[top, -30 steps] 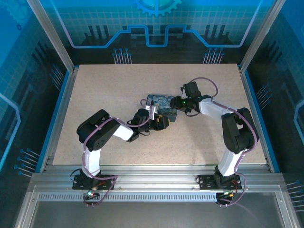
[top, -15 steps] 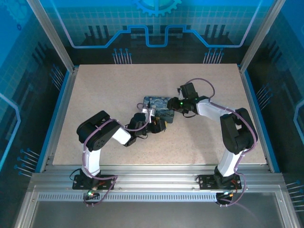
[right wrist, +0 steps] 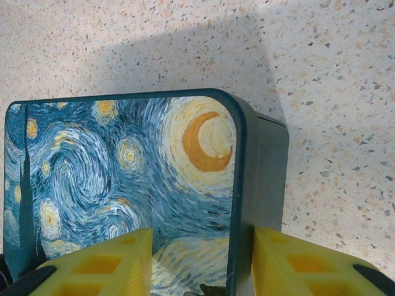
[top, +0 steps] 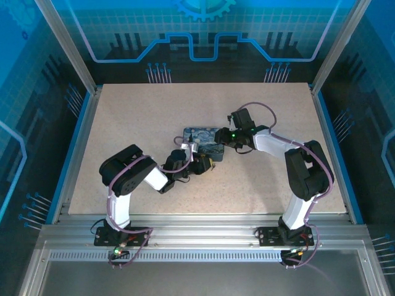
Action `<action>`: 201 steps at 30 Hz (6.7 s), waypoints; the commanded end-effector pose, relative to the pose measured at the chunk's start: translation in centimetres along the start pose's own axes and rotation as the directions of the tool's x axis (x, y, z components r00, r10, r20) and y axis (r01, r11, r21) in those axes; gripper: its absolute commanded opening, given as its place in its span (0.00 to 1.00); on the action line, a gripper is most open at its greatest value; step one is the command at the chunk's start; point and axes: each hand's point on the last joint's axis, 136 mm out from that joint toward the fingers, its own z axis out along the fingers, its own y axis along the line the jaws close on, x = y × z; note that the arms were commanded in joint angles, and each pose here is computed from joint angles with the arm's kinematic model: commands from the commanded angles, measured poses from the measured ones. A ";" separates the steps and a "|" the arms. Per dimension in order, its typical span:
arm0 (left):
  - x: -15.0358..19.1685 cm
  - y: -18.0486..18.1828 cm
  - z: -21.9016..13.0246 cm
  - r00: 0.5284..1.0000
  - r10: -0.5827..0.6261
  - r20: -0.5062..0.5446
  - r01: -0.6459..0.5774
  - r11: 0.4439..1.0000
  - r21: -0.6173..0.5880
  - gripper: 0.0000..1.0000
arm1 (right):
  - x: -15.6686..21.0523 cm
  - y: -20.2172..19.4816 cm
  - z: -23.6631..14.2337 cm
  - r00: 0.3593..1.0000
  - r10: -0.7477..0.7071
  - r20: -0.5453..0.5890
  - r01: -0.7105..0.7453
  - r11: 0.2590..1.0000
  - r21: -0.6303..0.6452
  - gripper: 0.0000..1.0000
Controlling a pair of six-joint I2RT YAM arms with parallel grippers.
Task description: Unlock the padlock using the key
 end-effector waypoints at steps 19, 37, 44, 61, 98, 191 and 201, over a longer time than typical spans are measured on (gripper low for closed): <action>-1.4 0.2 -1.8 0.998 -0.066 -0.018 0.067 0.998 0.022 0.00 | 1.6 -0.9 1.1 0.999 0.004 -0.054 -0.002 1.000 0.031 0.43; -3.8 -4.0 -3.1 0.909 -0.223 -0.352 0.235 0.972 -0.009 0.00 | -1.5 0.3 0.1 0.993 -0.114 -0.019 0.115 0.991 0.072 0.42; -5.5 -5.0 -3.1 0.908 -0.229 -0.350 0.240 0.971 -0.012 0.00 | -0.7 0.7 -4.6 0.966 -0.257 0.025 0.252 0.959 0.130 0.45; -5.1 -4.7 -2.9 0.883 -0.261 -0.389 0.269 0.962 -0.035 0.00 | 8.3 5.6 -5.8 0.834 -0.551 0.019 0.551 0.830 -0.088 0.46; -5.7 -4.6 -2.8 0.880 -0.273 -0.389 0.288 0.957 -0.020 0.00 | 9.2 6.5 -2.3 0.708 -0.697 -0.114 0.703 0.711 0.019 0.00; -1.2 2.7 -9.4 0.880 -0.390 -0.272 0.322 0.909 -0.265 0.99 | 13.2 4.1 0.0 0.435 -0.851 -0.293 0.878 0.473 -0.073 0.00; -0.4 1.3 -12.6 0.882 -0.363 -0.300 0.271 0.913 -0.307 0.99 | 13.2 4.5 -0.4 0.374 -0.884 -0.279 0.903 0.416 -0.107 0.00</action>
